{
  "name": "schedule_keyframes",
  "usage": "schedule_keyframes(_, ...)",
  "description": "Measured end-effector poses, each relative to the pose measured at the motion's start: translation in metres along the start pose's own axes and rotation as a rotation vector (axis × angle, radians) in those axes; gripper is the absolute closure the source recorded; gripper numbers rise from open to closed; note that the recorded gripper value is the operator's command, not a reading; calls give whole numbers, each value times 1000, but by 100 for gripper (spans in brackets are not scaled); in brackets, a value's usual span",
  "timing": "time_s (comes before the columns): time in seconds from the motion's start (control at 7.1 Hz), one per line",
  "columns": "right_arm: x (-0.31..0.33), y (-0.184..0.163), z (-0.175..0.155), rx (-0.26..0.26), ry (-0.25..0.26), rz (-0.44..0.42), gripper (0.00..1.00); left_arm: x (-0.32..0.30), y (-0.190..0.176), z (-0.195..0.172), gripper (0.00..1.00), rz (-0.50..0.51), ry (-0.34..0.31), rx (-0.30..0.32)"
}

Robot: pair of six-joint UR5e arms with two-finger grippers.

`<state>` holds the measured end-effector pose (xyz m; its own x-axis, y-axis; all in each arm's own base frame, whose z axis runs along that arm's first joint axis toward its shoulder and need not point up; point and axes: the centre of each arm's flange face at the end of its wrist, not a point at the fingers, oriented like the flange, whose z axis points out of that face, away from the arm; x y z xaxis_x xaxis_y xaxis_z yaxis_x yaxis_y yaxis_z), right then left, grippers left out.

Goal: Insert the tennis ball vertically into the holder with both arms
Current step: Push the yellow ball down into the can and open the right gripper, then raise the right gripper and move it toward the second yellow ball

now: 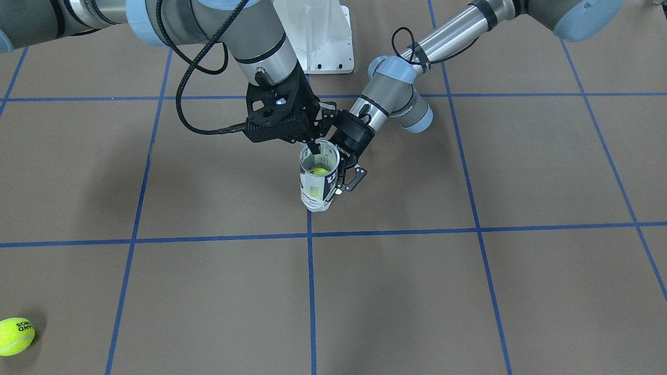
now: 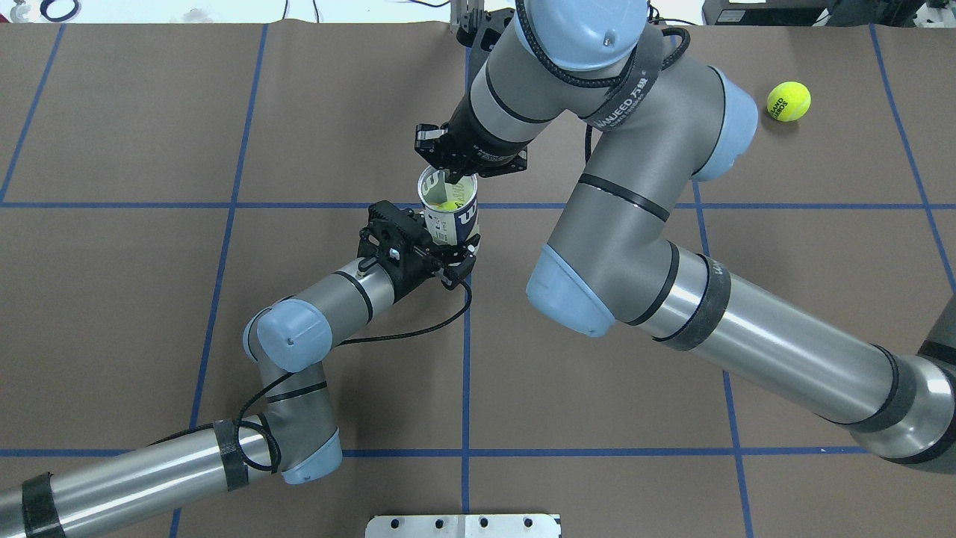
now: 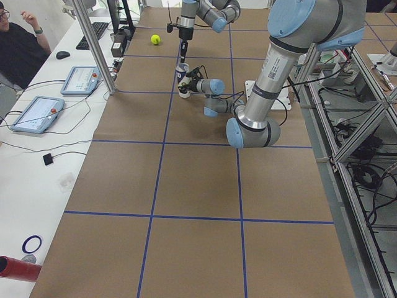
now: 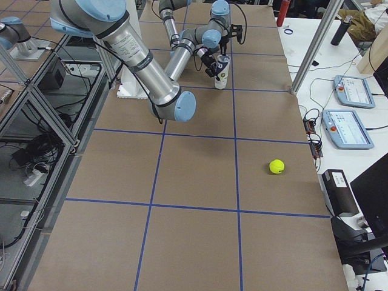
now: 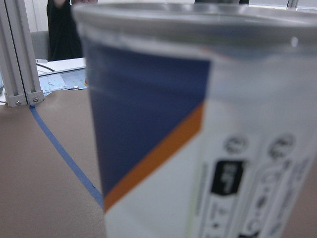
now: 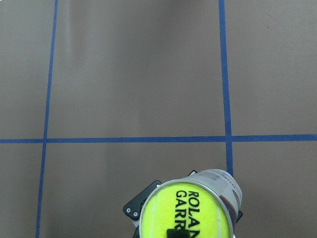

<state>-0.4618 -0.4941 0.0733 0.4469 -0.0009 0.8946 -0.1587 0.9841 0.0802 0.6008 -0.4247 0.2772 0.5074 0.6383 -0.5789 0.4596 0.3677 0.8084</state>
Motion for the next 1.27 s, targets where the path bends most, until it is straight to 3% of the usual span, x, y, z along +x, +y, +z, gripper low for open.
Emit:
schedule_keyframes(0.14,0,0,-2,2,-3,-1,100,0,0,0,25,0,-1,0)
schedule_keyframes(0.28,0,-1,-4,5,-5,-1,64,-1,0,0,25,0,-1,0)
schedule_keyframes(0.42,0,-3,-9,8,-10,0,1,-1,0,0,24,1,-2,0)
schedule_keyframes(0.99,1,-11,-24,27,-26,7,0,-1,-1,0,22,1,-2,0)
schedule_keyframes(1.13,2,-11,-27,30,-28,8,0,-1,-1,0,15,1,-2,0)
schedule_keyframes(1.27,2,-12,-29,33,-30,9,0,-1,-1,0,15,1,-2,0)
